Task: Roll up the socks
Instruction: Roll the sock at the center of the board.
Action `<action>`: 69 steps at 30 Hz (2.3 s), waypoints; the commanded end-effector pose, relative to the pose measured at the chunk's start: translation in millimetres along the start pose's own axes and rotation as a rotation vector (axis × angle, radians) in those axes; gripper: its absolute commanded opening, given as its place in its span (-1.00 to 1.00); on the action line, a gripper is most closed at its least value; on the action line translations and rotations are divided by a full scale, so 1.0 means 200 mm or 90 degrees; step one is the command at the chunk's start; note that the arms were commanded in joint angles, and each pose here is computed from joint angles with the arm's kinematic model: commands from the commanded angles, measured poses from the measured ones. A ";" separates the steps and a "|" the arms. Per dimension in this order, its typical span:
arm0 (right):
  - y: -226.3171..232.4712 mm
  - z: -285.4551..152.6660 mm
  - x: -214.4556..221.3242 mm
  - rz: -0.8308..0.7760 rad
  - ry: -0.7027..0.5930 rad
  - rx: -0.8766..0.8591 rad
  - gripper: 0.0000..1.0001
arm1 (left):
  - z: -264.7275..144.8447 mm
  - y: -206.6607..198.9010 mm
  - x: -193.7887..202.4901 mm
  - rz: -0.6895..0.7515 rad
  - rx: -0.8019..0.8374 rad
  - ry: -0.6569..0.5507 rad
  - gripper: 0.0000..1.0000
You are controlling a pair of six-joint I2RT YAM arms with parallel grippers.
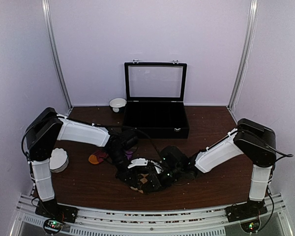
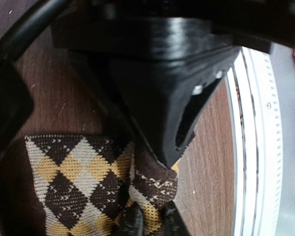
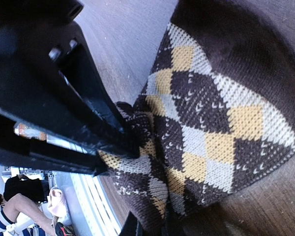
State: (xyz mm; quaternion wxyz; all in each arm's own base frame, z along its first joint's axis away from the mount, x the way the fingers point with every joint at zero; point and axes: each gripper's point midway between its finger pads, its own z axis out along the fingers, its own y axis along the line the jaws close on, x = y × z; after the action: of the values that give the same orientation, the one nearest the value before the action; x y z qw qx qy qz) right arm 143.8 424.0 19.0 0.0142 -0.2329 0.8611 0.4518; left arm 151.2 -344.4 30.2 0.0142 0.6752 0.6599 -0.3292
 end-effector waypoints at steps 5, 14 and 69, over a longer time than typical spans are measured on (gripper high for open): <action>-0.41 -0.01 0.27 0.108 0.025 0.161 -0.74 | 0.07 0.10 0.10 -0.005 -0.061 0.073 -1.00; -0.36 -0.18 0.16 0.045 -0.111 0.175 -0.25 | 0.12 0.18 0.15 -0.078 -0.052 0.106 -1.00; 0.01 0.00 -0.08 -0.959 -0.008 0.394 -0.09 | 0.05 0.21 0.14 -0.186 0.108 0.038 -1.00</action>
State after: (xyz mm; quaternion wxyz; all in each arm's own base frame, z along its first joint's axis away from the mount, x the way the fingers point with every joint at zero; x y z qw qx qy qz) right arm 152.5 433.1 35.0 0.4057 -0.7136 0.5639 0.0907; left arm 178.6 -347.3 21.1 -0.0909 0.5691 0.7079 -0.4083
